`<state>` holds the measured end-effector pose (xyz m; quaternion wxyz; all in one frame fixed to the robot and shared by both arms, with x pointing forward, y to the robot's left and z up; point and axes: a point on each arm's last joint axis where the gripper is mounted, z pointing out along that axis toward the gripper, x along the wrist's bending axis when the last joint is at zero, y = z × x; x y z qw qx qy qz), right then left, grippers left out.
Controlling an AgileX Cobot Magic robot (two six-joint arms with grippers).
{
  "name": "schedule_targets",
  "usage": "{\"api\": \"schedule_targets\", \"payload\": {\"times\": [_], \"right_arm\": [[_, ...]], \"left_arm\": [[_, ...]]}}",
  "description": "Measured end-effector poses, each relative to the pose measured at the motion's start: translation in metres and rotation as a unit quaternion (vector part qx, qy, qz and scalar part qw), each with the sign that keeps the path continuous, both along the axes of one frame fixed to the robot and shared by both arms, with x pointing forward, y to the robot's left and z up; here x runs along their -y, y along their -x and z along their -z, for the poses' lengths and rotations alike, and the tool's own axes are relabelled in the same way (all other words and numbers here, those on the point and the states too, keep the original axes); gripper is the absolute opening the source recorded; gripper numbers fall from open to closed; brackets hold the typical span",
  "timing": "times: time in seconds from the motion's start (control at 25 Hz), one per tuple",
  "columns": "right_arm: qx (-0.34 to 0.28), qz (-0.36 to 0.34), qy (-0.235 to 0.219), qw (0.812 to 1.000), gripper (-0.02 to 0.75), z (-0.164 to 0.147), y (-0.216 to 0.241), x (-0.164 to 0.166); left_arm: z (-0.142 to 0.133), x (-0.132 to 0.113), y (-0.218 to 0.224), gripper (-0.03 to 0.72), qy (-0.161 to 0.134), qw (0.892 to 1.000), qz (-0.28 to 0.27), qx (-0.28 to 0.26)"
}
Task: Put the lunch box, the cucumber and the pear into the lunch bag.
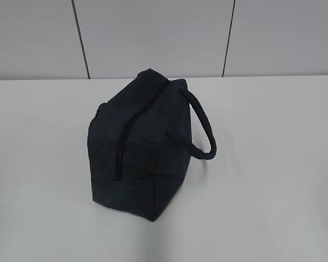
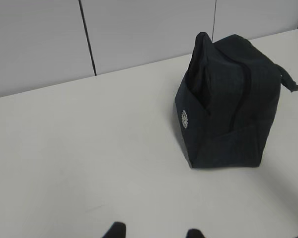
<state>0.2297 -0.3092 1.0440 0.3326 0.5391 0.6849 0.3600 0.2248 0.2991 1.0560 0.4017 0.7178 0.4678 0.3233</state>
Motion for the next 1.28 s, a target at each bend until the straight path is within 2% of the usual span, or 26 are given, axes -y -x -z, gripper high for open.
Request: {"api": "schedule_targets", "payload": {"times": [0.52, 0.84, 1.28], "right_arm": [[0.000, 0.004, -0.002, 1.000, 0.389, 0.0000, 0.0003, 0.0000], [0.001, 0.087, -0.002, 0.996, 0.389, 0.0000, 0.0017, -0.0017], [0.001, 0.091, -0.002, 0.996, 0.389, 0.0000, 0.0017, -0.0018]], "left_arm": [[0.0000, 0.0002, 0.0000, 0.228, 0.000, 1.000, -0.004, 0.000], [0.0000, 0.0027, -0.0003, 0.228, 0.001, 0.996, -0.092, 0.000], [0.0000, 0.0028, -0.0001, 0.228, 0.001, 0.995, -0.095, 0.001]]}}
